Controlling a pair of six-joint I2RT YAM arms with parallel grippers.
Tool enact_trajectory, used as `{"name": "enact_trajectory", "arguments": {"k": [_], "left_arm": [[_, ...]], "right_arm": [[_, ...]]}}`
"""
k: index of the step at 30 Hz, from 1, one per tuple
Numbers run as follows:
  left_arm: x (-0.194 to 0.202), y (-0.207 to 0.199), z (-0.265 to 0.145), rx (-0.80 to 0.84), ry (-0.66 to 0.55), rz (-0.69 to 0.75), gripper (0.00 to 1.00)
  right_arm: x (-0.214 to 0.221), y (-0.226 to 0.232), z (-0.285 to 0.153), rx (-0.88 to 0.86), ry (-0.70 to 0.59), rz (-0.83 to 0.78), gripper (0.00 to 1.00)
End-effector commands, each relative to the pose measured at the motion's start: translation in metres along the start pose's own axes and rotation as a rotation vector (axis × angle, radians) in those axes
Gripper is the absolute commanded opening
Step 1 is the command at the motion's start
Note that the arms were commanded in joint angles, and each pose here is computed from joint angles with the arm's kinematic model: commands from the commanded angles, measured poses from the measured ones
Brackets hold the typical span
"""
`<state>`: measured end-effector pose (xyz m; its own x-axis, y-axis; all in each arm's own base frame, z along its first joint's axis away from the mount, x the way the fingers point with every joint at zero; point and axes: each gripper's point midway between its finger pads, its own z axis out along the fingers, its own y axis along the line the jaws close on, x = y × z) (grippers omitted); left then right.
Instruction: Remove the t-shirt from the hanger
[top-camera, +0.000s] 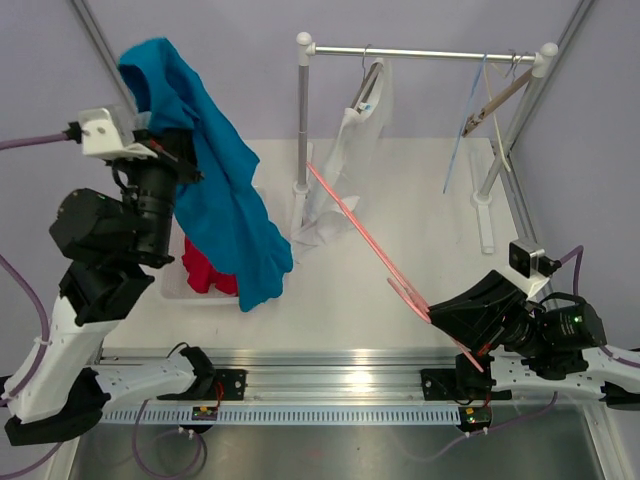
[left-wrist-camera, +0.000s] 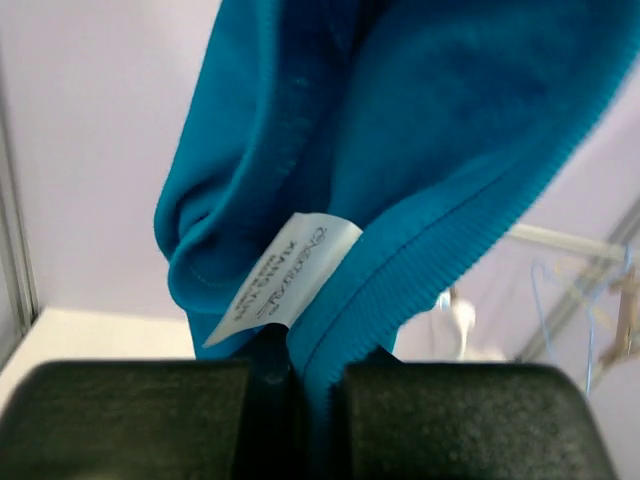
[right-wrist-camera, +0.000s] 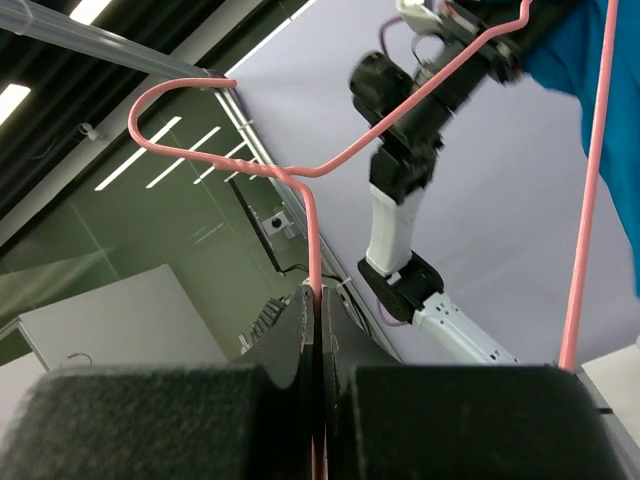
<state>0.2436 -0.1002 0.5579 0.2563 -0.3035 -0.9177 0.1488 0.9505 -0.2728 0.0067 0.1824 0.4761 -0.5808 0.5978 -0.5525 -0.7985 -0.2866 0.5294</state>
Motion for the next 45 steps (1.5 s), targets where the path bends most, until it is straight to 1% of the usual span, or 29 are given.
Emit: {"name": "enact_trajectory", "arguments": {"k": [1, 4, 8, 10, 11, 13, 14, 15, 17, 18, 20, 21, 23, 24, 25, 26, 27, 28, 31, 32, 34, 36, 37, 38, 40, 42, 43, 44, 45], "left_arm": [[-0.076, 0.007, 0.005, -0.016, -0.144, -0.017, 0.00], [-0.097, 0.005, 0.015, -0.028, -0.189, 0.029, 0.00], [-0.119, 0.015, 0.029, -0.072, -0.248, 0.131, 0.00], [-0.120, 0.017, 0.034, -0.069, -0.258, 0.162, 0.00], [-0.112, 0.027, 0.039, -0.107, -0.263, 0.193, 0.00], [-0.100, 0.033, 0.046, -0.112, -0.260, 0.205, 0.00], [-0.078, 0.048, 0.054, -0.147, -0.226, 0.187, 0.00], [-0.066, 0.047, 0.059, -0.101, -0.211, 0.175, 0.00], [-0.043, 0.064, 0.067, -0.119, -0.192, 0.111, 0.00], [-0.008, 0.075, 0.072, -0.138, -0.131, 0.116, 0.00], [0.021, 0.090, 0.074, -0.158, -0.101, 0.049, 0.00], [0.058, 0.098, 0.073, -0.162, -0.034, 0.041, 0.00], [0.090, 0.108, 0.069, -0.195, 0.014, -0.021, 0.00], [0.104, 0.115, 0.066, -0.222, 0.038, -0.040, 0.00], [0.132, 0.124, 0.059, -0.253, 0.090, -0.058, 0.00], [0.150, 0.128, 0.053, -0.280, 0.127, -0.108, 0.00], [0.163, 0.131, 0.048, -0.292, 0.155, -0.123, 0.00], [0.187, 0.137, 0.038, -0.306, 0.207, -0.135, 0.00], [0.227, 0.140, 0.015, -0.312, 0.299, -0.192, 0.01], [0.236, 0.141, 0.009, -0.325, 0.316, -0.232, 0.02], [0.258, 0.148, -0.009, -0.372, 0.378, -0.265, 0.01], [0.274, 0.148, -0.029, -0.386, 0.411, -0.331, 0.00], [0.280, 0.148, -0.036, -0.395, 0.411, -0.384, 0.04], [0.288, 0.151, -0.048, -0.398, 0.410, -0.397, 0.05], [0.297, 0.148, -0.055, -0.378, 0.433, -0.408, 0.08], [0.306, 0.144, -0.058, -0.353, 0.478, -0.397, 0.24], [0.310, 0.145, -0.062, -0.362, 0.499, -0.391, 0.38], [0.307, 0.145, -0.062, -0.358, 0.497, -0.383, 0.53], [0.302, 0.141, -0.061, -0.336, 0.489, -0.381, 0.84]], "right_arm": [[-0.003, -0.004, 0.002, 0.028, -0.001, -0.036, 0.00], [0.007, -0.015, 0.012, 0.077, 0.038, -0.058, 0.00], [0.016, -0.023, 0.019, 0.103, 0.063, -0.060, 0.00], [0.014, -0.024, 0.018, 0.108, 0.053, -0.059, 0.00], [0.014, -0.025, 0.018, 0.112, 0.055, -0.058, 0.00], [0.013, -0.024, 0.016, 0.113, 0.051, -0.057, 0.00], [0.012, -0.024, 0.015, 0.112, 0.047, -0.057, 0.00], [0.012, -0.025, 0.015, 0.116, 0.044, -0.058, 0.00], [0.012, -0.029, 0.015, 0.134, 0.043, -0.059, 0.00], [0.013, -0.030, 0.015, 0.138, 0.045, -0.057, 0.00], [0.017, -0.035, 0.015, 0.157, 0.053, -0.054, 0.00], [0.017, -0.037, 0.014, 0.164, 0.049, -0.051, 0.00], [0.017, -0.044, 0.014, 0.191, 0.037, -0.054, 0.00], [0.018, -0.046, 0.015, 0.199, 0.032, -0.054, 0.00], [0.017, -0.051, 0.015, 0.221, 0.017, -0.054, 0.00], [0.013, -0.051, 0.015, 0.224, -0.001, -0.049, 0.00], [0.012, -0.053, 0.016, 0.231, -0.013, -0.047, 0.00], [0.013, -0.057, 0.016, 0.241, -0.022, -0.050, 0.00], [0.005, -0.054, 0.020, 0.222, -0.071, -0.054, 0.00], [0.001, -0.055, 0.021, 0.228, -0.091, -0.059, 0.00], [-0.010, -0.061, 0.020, 0.271, -0.138, -0.068, 0.00], [-0.018, -0.064, 0.019, 0.299, -0.168, -0.090, 0.00], [-0.028, -0.068, 0.017, 0.341, -0.206, -0.093, 0.00], [-0.031, -0.071, 0.017, 0.360, -0.212, -0.101, 0.00], [-0.043, -0.073, 0.018, 0.393, -0.253, -0.128, 0.00], [-0.047, -0.081, 0.020, 0.450, -0.265, -0.155, 0.00], [-0.059, -0.085, 0.019, 0.499, -0.306, -0.163, 0.00], [-0.059, -0.090, 0.018, 0.533, -0.309, -0.168, 0.00], [-0.062, -0.093, 0.018, 0.555, -0.323, -0.165, 0.00]]}}
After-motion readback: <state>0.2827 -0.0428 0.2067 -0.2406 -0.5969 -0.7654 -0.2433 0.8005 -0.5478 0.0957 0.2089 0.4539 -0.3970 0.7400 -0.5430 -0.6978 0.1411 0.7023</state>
